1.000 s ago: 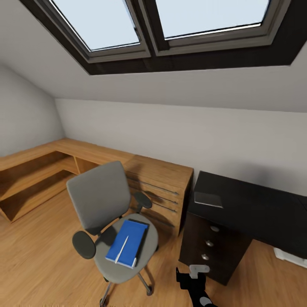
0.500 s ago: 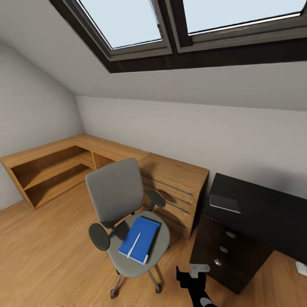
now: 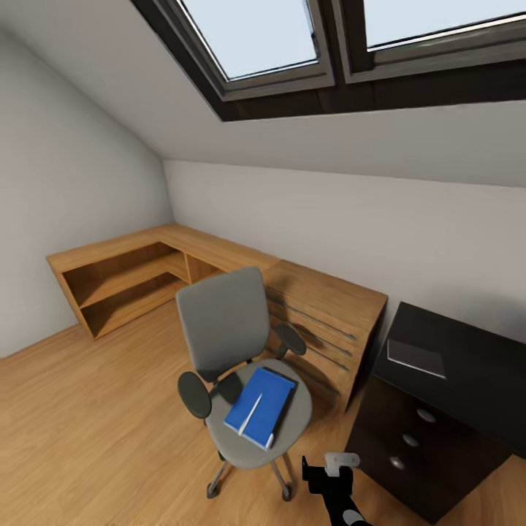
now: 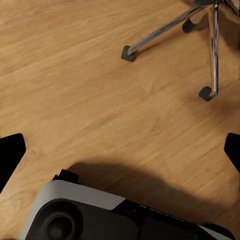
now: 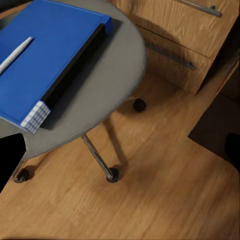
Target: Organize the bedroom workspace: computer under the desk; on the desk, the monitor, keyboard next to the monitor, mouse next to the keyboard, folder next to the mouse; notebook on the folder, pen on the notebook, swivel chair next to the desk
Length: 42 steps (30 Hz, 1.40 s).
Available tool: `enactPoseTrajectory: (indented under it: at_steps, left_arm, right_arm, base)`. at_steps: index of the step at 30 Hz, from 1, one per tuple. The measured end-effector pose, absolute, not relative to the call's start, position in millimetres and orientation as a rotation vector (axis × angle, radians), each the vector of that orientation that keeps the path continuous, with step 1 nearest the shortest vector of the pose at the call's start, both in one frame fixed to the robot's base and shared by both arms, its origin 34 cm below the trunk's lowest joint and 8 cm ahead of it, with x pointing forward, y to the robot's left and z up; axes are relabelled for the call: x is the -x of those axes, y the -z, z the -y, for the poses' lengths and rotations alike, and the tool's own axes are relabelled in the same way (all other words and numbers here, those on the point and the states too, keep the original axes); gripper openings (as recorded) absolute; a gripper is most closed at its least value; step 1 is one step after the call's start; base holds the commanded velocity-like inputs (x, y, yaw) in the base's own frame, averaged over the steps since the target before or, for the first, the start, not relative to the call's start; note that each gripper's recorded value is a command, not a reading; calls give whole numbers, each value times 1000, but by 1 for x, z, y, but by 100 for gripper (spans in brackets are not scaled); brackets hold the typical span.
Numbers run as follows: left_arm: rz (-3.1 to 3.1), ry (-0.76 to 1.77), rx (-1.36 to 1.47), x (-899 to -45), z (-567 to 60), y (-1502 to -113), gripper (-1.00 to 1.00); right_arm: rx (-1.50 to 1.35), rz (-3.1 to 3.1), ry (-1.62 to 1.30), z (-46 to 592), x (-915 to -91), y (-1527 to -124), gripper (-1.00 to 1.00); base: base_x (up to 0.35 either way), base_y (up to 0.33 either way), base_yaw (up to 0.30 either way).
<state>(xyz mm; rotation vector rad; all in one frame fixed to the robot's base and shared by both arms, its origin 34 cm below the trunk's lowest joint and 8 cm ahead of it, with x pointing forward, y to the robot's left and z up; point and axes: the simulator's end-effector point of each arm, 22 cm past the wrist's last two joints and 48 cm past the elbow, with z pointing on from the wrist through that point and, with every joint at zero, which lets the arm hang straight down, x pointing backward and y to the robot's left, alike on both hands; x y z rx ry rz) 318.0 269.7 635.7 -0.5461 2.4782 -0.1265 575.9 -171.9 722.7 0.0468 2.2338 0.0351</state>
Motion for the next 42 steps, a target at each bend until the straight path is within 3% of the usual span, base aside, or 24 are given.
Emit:
enactPoseTrajectory:
  at_steps: [10, 27, 42]
  left_arm:
    - [-2486, 124, 549, -315, -270, -634, 100]
    - [-2489, 123, 549, -314, -270, -634, 100]
    - [-2481, 124, 550, -317, -270, -635, 100]
  right_arm:
    - [-49, -2243, -34, 173, -574, -719, 100]
    - [-52, -2245, -33, 174, -573, -717, 100]
    - [-52, -2237, -32, 174, -575, -721, 100]
  base:
    - [0, 0, 182]
    - [0, 0, -9]
    - [0, 0, -174]
